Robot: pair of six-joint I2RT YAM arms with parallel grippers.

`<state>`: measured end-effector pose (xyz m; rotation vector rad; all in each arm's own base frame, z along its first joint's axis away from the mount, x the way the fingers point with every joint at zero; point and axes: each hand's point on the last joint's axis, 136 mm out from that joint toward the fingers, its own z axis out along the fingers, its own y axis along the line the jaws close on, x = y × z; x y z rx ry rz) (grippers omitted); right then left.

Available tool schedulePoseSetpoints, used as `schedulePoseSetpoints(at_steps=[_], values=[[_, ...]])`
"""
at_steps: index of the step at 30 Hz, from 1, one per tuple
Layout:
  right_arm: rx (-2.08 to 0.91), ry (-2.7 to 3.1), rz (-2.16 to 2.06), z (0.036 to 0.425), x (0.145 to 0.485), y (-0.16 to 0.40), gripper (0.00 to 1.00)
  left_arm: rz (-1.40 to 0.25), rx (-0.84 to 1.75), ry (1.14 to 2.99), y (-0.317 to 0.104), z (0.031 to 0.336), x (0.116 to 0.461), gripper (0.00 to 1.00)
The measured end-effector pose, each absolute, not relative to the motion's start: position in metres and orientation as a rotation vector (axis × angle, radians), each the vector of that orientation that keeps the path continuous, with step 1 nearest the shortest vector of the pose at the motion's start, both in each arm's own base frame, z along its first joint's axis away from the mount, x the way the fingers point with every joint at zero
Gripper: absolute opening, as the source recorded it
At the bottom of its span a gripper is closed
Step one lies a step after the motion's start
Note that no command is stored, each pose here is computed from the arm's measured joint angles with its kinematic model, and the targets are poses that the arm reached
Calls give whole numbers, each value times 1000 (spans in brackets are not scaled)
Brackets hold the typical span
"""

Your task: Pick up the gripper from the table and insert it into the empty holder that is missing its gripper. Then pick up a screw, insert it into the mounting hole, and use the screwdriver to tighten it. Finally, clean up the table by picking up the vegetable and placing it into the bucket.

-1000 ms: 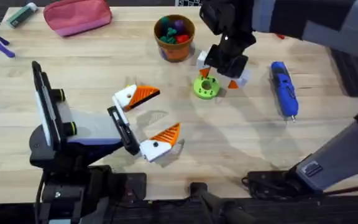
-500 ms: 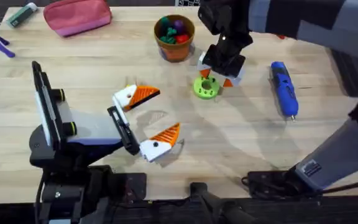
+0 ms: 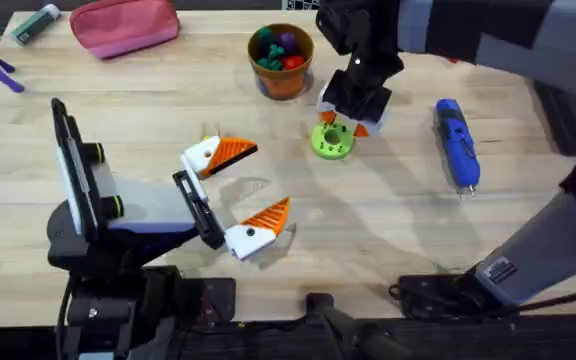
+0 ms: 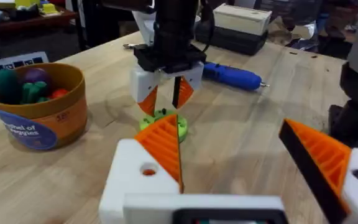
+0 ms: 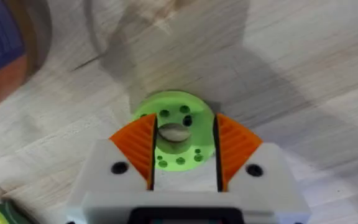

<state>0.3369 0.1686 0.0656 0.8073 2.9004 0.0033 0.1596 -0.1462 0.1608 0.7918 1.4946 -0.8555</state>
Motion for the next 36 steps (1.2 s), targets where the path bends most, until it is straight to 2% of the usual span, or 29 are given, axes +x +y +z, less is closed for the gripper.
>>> schedulePoseSetpoints(at_steps=[11, 14, 22, 32, 36], values=[[808, 2907, -6, 61, 337, 169, 472, -855, 792, 1494, -146, 161, 160, 985], [806, 2914, -22, 57, 336, 169, 430, -855, 792, 1494, -146, 161, 160, 985], [804, 2912, -20, 58, 337, 169, 410, -855, 792, 1494, -146, 161, 160, 985], [804, 2913, -22, 58, 337, 169, 198, -855, 792, 1495, -146, 161, 160, 985], [804, 2911, -27, 58, 337, 168, 83, -855, 792, 1495, -146, 161, 160, 985]])
